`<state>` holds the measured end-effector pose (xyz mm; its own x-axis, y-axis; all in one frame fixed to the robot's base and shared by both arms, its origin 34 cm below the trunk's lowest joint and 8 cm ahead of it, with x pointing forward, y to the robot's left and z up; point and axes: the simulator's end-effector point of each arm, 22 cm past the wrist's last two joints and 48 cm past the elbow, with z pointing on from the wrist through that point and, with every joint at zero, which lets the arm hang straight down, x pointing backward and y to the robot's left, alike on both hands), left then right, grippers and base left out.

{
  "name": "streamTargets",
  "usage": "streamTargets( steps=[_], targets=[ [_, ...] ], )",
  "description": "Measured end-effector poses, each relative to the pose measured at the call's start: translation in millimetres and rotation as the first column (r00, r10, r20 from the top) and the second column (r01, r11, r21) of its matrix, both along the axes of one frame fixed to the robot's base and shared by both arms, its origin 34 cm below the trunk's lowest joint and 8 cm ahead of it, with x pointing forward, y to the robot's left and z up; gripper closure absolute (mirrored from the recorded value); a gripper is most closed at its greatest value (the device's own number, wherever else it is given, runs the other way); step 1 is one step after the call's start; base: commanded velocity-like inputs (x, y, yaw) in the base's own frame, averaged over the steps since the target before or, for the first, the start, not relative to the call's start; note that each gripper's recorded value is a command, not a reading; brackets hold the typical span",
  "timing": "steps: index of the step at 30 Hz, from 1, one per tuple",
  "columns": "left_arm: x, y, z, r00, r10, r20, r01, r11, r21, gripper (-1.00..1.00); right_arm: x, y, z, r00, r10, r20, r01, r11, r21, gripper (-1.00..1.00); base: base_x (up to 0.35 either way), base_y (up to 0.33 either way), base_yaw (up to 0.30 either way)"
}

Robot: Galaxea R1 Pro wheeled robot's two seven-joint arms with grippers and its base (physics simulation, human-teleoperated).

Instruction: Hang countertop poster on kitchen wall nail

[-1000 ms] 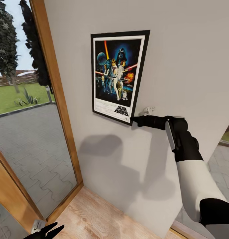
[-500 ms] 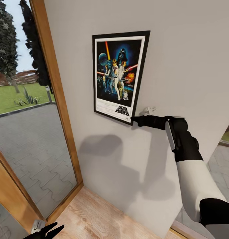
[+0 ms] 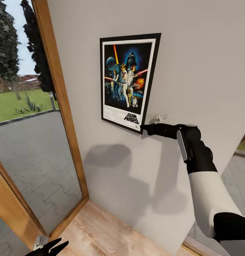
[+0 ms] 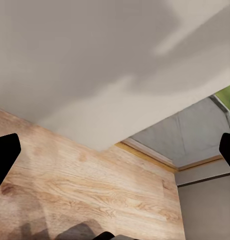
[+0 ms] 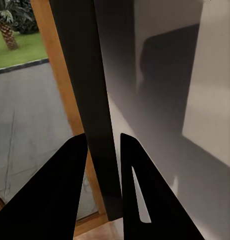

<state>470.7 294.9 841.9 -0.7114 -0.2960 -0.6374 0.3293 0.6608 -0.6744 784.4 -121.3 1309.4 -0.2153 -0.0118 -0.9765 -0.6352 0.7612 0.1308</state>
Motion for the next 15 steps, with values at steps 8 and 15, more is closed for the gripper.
streamTargets(
  steps=[8, 15],
  targets=[
    [0.1, 0.1, 0.1, 1.000, 0.000, 0.000, 0.000, 1.000, 0.000, -1.00, 0.1, -0.2, 0.2, 1.000, -0.001, 0.001, 0.001, 1.000, 0.000, 1.00, 0.000, 0.000, 0.000],
    [0.0, 0.0, 0.0, 1.000, 0.000, 0.000, 0.000, 1.000, 0.000, -1.00, 0.3, -0.6, 0.5, 1.000, -0.002, 0.001, 0.002, 1.000, 0.001, 1.00, 0.000, 0.000, 0.000]
  ],
)
